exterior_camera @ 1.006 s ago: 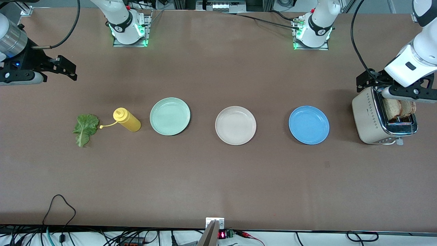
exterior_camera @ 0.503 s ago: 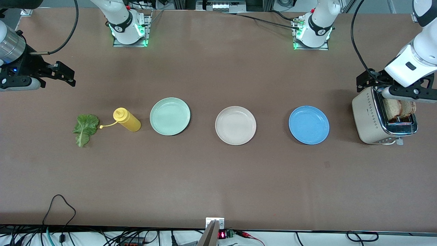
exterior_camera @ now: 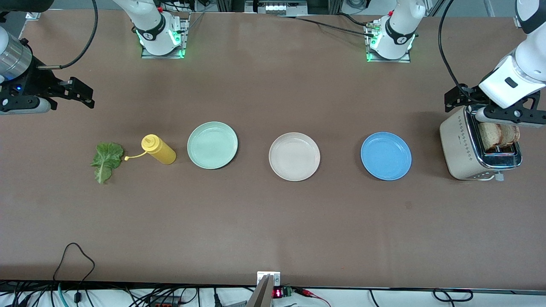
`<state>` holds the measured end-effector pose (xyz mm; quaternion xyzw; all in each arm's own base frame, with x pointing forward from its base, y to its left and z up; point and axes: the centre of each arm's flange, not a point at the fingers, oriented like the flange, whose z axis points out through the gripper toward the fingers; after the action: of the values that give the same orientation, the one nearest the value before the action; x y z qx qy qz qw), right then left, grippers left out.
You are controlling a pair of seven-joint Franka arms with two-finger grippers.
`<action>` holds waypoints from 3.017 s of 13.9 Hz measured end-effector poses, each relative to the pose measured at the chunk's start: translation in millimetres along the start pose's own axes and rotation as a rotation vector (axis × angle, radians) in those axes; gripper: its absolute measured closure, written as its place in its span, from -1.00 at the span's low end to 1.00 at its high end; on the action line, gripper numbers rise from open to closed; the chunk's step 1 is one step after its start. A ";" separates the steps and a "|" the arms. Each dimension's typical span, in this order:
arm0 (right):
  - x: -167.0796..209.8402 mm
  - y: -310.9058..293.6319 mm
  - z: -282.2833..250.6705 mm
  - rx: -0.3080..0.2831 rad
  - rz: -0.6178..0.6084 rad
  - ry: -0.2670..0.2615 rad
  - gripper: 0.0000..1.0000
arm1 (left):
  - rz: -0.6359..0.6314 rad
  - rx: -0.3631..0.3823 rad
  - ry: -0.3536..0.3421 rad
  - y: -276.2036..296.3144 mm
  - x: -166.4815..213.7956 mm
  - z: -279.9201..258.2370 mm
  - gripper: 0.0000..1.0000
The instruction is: Make sandwich in beige plate with both arms
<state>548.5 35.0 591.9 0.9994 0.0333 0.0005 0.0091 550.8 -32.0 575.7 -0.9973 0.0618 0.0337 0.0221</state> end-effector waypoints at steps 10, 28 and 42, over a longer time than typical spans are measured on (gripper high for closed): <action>-1.1 -0.1 2.2 0.000 -0.001 -0.007 -1.00 | -0.026 -0.007 -0.051 -14.3 10.1 24.9 -1.00; -9.0 11.7 4.7 -0.001 0.022 0.000 -1.00 | -0.046 -0.040 -0.086 -225.1 -13.0 170.4 -0.96; -10.8 10.6 -0.9 -0.002 0.021 0.015 -1.00 | -0.068 -0.062 -0.113 -240.4 -37.3 217.2 0.83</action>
<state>538.5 23.7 593.0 0.9997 0.0228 0.0080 0.0098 529.8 221.3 371.4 -0.9955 0.0255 0.0910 -0.0043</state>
